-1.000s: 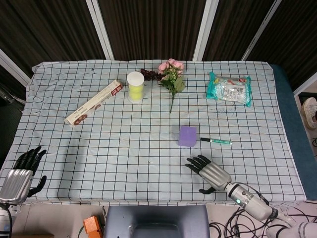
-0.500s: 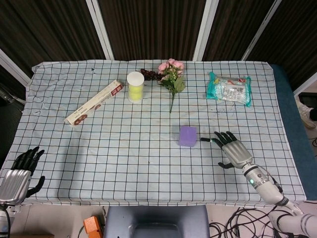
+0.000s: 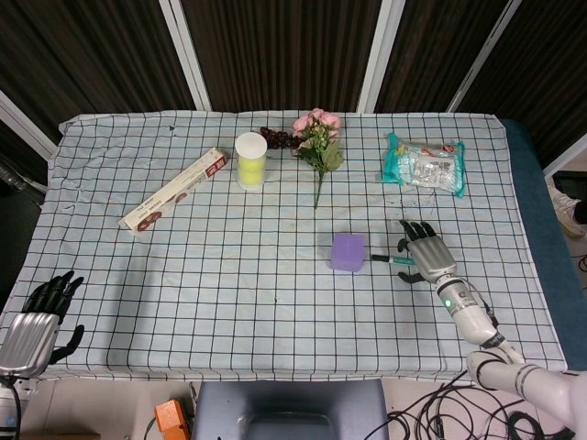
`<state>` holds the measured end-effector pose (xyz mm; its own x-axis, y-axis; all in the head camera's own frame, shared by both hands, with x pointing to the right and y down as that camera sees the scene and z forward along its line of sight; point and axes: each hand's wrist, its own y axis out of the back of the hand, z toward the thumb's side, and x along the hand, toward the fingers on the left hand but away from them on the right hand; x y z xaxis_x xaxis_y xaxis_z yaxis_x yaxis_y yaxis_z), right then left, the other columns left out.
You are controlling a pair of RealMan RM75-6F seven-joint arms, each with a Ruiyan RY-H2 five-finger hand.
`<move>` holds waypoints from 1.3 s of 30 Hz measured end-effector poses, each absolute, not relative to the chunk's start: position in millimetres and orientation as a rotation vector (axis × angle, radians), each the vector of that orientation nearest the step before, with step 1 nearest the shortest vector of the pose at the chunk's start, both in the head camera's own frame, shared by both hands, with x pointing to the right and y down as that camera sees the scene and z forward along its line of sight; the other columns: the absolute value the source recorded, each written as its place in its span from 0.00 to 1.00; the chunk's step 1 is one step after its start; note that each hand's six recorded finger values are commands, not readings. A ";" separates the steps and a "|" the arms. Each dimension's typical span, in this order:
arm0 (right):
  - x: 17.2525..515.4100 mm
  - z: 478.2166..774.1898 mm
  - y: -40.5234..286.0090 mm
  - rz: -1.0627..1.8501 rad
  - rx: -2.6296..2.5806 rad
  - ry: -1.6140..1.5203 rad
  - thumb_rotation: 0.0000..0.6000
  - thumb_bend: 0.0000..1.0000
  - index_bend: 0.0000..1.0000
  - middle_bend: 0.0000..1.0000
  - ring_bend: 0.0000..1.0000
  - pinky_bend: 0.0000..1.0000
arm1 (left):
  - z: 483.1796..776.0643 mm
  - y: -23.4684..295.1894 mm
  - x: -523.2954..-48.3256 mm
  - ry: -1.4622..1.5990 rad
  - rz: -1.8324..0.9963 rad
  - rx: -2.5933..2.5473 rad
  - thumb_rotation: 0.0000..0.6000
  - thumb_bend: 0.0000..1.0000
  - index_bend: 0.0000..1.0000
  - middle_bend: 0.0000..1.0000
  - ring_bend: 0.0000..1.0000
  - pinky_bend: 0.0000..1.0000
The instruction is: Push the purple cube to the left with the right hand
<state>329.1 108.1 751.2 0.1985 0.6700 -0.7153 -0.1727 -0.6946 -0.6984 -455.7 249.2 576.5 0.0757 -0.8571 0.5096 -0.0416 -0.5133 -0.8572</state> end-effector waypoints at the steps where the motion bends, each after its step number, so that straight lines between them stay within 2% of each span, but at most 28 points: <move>1: 329.2 752.1 107.9 1.578 -1.793 -0.466 1.00 0.42 0.54 0.00 0.00 0.00 | 576.3 249.2 -455.9 0.904 -1.513 -1.671 1.00 0.43 0.00 0.00 0.00 0.12; 21: 331.6 754.2 110.0 1.581 -1.783 -0.463 1.00 0.48 0.61 0.02 0.00 0.00 | 574.9 250.5 -456.3 0.906 -1.510 -1.671 1.00 0.43 0.00 0.00 0.00 0.12; 39: 330.8 757.4 111.1 1.592 -1.775 -0.452 1.00 0.48 0.65 0.03 0.00 0.00 | 574.1 250.6 -457.1 0.909 -1.508 -1.672 1.00 0.43 0.00 0.00 0.00 0.12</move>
